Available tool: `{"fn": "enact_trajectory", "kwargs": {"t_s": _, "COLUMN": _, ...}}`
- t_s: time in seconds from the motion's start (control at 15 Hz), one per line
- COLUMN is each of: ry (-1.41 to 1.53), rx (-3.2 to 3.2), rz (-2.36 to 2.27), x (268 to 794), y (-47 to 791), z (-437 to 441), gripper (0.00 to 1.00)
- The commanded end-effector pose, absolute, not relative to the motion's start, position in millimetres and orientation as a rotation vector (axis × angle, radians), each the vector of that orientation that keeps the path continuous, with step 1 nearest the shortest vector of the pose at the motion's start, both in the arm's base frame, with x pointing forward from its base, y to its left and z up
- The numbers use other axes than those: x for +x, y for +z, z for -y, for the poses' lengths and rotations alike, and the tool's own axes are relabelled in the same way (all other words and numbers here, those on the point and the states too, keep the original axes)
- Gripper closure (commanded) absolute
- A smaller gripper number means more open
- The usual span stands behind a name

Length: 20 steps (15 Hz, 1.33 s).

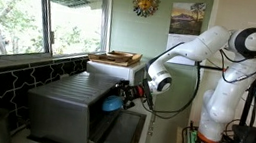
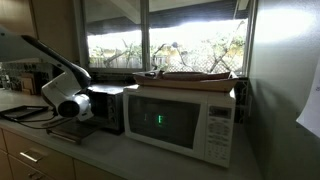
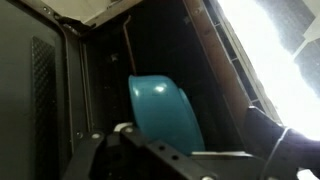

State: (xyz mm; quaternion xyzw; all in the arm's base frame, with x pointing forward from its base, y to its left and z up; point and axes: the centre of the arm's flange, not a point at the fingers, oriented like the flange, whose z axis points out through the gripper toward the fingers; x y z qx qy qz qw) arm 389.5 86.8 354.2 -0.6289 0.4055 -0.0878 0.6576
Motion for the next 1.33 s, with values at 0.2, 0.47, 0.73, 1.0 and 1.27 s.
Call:
{"fn": "enact_trajectory", "kwargs": {"t_s": 0.2, "ry": -0.174, "rx": -1.527, "rz": -0.991, "x": 365.1, "y": 383.3, "z": -95.2, "gripper": 0.0}}
{"fn": "enact_trajectory", "kwargs": {"t_s": 0.47, "ry": -0.316, "rx": -1.62, "rz": -0.865, "x": 367.7, "y": 379.1, "z": -100.9, "gripper": 0.0}}
{"fn": "enact_trajectory", "kwargs": {"t_s": 0.73, "ry": -0.527, "rx": -1.665, "rz": -0.764, "x": 376.3, "y": 370.9, "z": -98.8, "gripper": 0.0}}
{"fn": "enact_trajectory", "kwargs": {"t_s": 1.0, "ry": -0.706, "rx": -1.736, "rz": -0.688, "x": 380.3, "y": 365.2, "z": -92.6, "gripper": 0.0}}
{"fn": "enact_trajectory", "kwargs": {"t_s": 1.27, "ry": -0.818, "rx": -1.831, "rz": -0.626, "x": 381.7, "y": 361.2, "z": -91.9, "gripper": 0.0}}
